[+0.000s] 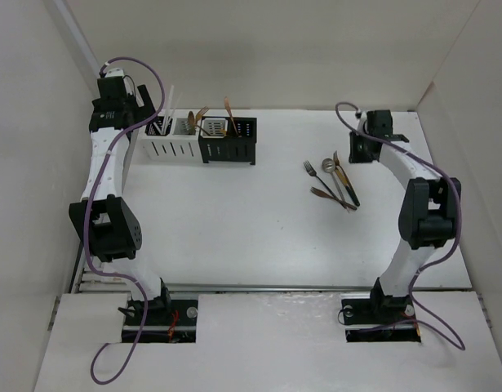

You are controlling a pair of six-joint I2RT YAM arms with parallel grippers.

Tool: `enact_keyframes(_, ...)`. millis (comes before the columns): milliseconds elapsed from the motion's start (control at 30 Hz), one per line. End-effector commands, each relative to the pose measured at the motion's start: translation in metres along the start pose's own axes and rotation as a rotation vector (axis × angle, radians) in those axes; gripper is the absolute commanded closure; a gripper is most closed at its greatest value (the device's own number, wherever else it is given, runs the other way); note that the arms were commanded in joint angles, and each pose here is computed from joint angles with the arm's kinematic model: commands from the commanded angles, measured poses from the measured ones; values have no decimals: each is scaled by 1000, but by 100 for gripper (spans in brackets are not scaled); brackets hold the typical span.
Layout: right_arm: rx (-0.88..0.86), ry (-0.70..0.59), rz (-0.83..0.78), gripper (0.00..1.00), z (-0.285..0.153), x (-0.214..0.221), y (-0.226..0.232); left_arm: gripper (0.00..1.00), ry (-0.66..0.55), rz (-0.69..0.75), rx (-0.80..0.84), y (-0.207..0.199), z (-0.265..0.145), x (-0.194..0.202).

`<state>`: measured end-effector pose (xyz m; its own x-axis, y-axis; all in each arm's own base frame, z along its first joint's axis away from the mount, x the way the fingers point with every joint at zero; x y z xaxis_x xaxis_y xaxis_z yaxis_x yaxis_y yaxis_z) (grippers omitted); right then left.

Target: Sort the eating utensils into containers

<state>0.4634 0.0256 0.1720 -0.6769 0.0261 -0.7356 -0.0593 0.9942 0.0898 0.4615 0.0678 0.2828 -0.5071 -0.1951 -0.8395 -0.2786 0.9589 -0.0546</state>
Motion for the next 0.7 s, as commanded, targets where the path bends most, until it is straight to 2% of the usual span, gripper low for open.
enact_keyframes(0, 63, 227, -40, 71, -7, 64, -12, 1, -108, -49, 56, -7, -25, -34)
enact_keyframes(433, 75, 292, -69, 71, 29, 83, -23, 1, -91, -40, 9, 1, -25, -24)
enact_keyframes(667, 28, 260, -75, 71, 43, 69, -18, 1, -91, -40, 8, 1, -25, -24)
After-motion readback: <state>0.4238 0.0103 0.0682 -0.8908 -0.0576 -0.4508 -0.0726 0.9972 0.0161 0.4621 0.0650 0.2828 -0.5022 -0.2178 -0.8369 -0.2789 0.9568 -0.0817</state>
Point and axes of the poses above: each gripper's point midway between its finger pads, its own z axis out along the fingers, its own y axis along the line the jaws close on, x = y × z, the point moved 4 cm from there along -z, back along the fingers, and after that the axes turned 3 degrees about z, right-handed, at the moved point
